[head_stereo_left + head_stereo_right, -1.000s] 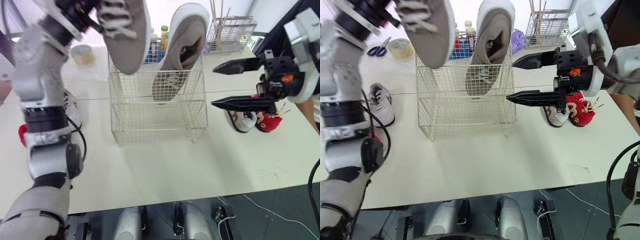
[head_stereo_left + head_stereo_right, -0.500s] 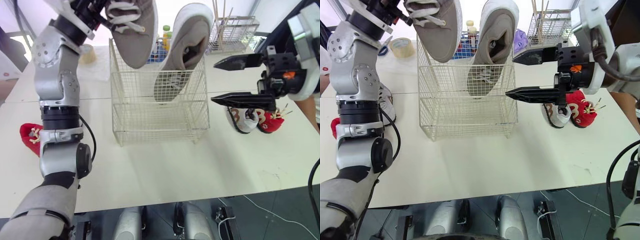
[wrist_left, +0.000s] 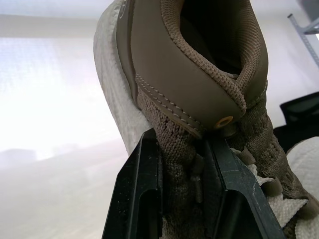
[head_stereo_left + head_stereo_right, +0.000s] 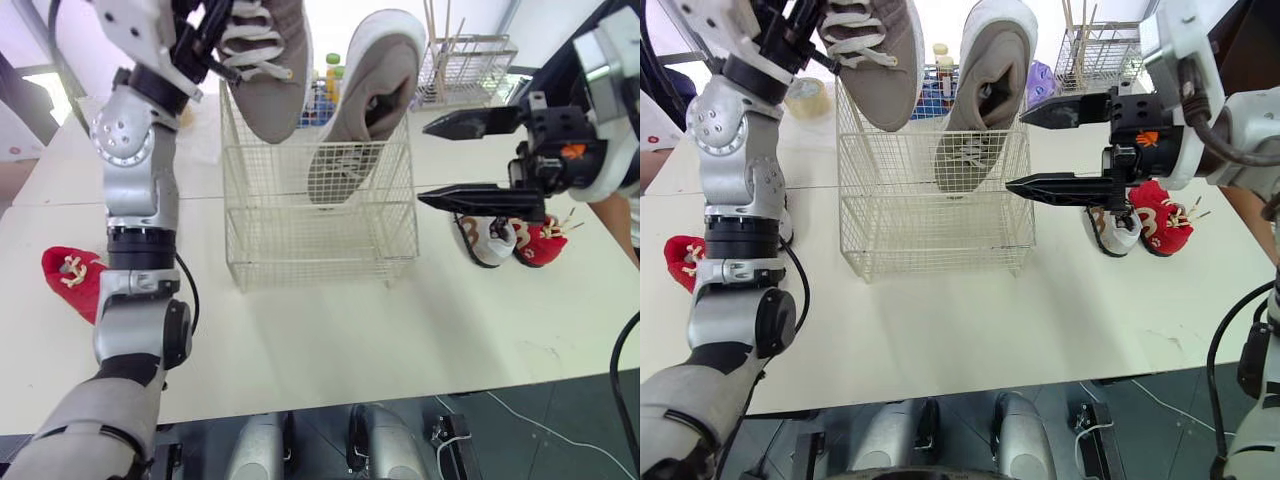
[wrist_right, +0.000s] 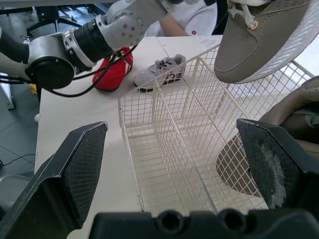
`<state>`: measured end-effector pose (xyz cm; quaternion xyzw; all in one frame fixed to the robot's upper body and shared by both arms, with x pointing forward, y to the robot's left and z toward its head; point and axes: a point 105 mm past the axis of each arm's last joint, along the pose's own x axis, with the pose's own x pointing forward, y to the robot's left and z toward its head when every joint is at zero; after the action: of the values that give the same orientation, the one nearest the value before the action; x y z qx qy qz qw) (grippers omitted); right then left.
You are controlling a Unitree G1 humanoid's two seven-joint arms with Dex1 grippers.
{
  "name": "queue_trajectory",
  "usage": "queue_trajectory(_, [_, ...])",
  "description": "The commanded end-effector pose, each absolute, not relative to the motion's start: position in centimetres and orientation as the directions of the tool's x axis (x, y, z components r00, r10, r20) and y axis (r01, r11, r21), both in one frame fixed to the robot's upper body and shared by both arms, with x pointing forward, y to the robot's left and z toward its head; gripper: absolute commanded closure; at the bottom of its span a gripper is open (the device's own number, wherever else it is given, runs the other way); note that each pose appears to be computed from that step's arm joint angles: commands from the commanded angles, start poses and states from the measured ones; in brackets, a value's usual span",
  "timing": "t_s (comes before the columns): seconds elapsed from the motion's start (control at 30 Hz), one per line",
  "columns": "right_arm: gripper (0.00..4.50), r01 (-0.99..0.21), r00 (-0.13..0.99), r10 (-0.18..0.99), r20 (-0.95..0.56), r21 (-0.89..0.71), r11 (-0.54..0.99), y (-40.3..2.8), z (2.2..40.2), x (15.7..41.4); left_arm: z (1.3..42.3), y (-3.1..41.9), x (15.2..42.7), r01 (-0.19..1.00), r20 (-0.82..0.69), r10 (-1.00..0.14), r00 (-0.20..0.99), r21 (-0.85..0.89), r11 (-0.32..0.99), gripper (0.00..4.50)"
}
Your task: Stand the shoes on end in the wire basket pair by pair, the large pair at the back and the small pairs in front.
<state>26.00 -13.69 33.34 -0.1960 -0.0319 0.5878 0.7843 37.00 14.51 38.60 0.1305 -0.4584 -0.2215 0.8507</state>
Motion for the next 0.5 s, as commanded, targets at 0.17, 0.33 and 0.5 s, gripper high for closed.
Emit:
queue_trajectory(0.17, [0.00, -0.902, 0.277, 0.952, -0.132, -0.377, 0.210, -13.3, 34.3, 25.5, 37.2, 14.6, 38.1, 0.198, 0.706, -0.481, 0.521, 0.448, 0.872, 3.95])
queue_trajectory(0.33, [0.00, -0.902, 0.274, 0.953, -0.131, -0.378, 0.207, -13.2, 34.2, 25.6, 37.1, 14.5, 38.4, 0.263, 0.685, -0.504, 0.526, 0.432, 0.863, 3.95])
queue_trajectory(0.5, [0.00, -0.904, 0.275, 0.952, -0.136, -0.374, 0.208, -13.2, 34.0, 25.6, 35.2, 14.4, 38.2, 0.343, 0.648, -0.520, 0.557, 0.391, 0.854, 3.95])
